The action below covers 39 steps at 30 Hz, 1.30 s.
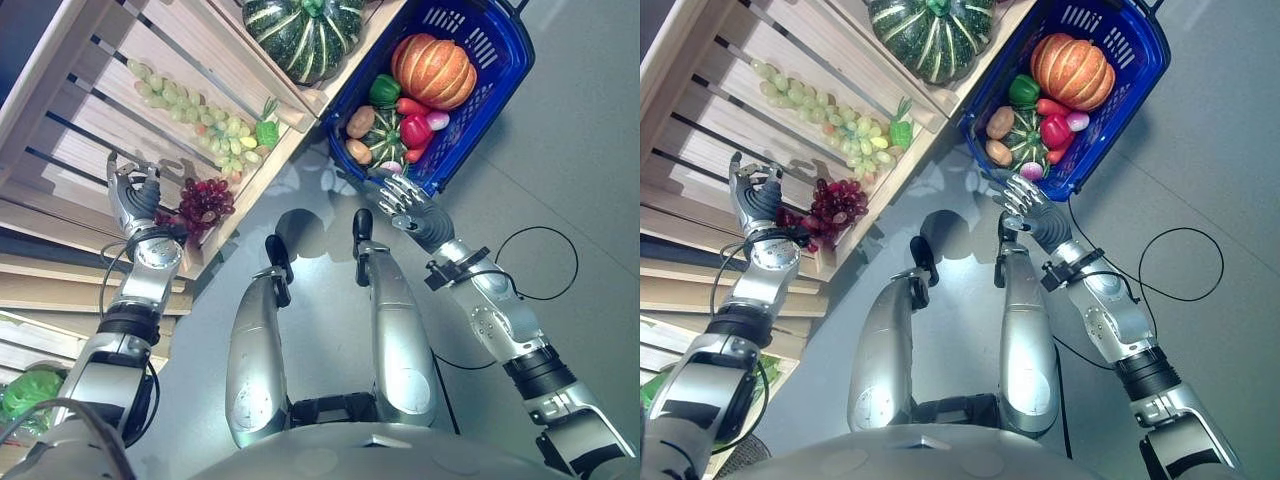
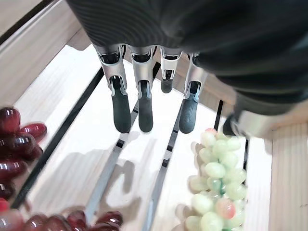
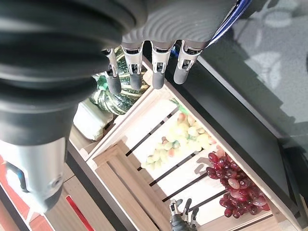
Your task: Pick up fruits and vegetables into the basket
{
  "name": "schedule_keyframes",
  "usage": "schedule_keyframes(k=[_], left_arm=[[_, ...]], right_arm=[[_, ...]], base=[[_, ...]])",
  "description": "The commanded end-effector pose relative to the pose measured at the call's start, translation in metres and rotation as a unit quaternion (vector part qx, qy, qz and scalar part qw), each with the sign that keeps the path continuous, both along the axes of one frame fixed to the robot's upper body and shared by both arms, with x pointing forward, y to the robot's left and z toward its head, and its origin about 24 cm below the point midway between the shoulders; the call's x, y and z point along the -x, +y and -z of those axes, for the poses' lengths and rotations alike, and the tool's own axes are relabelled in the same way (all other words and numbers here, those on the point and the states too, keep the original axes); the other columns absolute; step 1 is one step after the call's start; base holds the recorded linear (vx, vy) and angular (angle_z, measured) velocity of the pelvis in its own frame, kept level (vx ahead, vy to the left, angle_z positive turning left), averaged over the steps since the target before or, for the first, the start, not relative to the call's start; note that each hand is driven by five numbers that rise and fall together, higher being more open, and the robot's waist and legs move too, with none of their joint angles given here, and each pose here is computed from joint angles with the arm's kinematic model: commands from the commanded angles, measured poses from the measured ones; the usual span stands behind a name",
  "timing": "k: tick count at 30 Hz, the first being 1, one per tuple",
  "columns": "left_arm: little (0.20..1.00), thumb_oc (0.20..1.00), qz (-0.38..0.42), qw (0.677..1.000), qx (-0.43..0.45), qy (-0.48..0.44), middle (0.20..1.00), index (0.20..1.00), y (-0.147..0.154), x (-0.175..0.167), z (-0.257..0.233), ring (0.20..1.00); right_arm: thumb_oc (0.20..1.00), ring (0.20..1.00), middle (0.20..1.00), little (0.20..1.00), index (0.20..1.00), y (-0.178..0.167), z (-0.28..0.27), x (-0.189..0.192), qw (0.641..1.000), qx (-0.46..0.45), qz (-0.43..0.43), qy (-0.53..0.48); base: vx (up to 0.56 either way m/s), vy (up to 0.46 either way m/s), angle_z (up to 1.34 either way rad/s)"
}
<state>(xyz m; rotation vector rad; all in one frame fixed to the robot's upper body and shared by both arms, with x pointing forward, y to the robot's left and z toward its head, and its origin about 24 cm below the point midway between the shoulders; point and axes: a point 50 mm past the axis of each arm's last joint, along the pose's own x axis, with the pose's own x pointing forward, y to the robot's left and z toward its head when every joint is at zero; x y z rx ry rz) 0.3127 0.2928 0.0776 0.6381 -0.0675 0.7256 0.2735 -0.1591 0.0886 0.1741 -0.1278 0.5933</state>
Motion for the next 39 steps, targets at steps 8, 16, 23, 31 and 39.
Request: schedule_keyframes(k=[8, 16, 23, 31, 39], left_arm=[[1.000, 1.000, -0.031, 0.960, -0.239, 0.140, 1.000, 1.000, 0.022, 0.014, 0.016, 1.000], [1.000, 1.000, 0.000, 0.920, -0.289, 0.265, 1.000, 1.000, 0.018, 0.017, 0.047, 1.000], [1.000, 1.000, 0.034, 0.887, -0.277, 0.368, 1.000, 1.000, 0.016, 0.024, 0.073, 1.000], [1.000, 1.000, -0.014, 0.882, -0.277, 0.381, 1.000, 1.000, 0.026, 0.032, 0.078, 1.000], [1.000, 1.000, -0.084, 0.848, -0.362, 0.378, 1.000, 1.000, 0.043, 0.032, 0.062, 1.000]], right_arm=[[1.000, 1.000, 1.000, 1.000, 1.000, -0.005, -0.010, 0.010, 0.999, -0.016, -0.025, -0.040], [1.000, 1.000, 1.000, 1.000, 1.000, -0.003, -0.013, 0.006, 0.998, -0.017, -0.030, -0.045], [1.000, 1.000, 1.000, 1.000, 1.000, -0.001, -0.016, 0.005, 0.998, -0.015, -0.030, -0.045], [1.000, 1.000, 1.000, 1.000, 1.000, 0.002, -0.020, 0.006, 0.998, -0.015, -0.031, -0.051], [1.000, 1.000, 1.000, 1.000, 1.000, 0.000, -0.023, 0.005, 0.998, -0.014, -0.024, -0.055]], base=[[0.00, -0.001, -0.05], [-0.01, -0.002, -0.05], [0.00, 0.002, -0.01], [0.00, 0.000, 0.00], [0.00, 0.000, 0.00]])
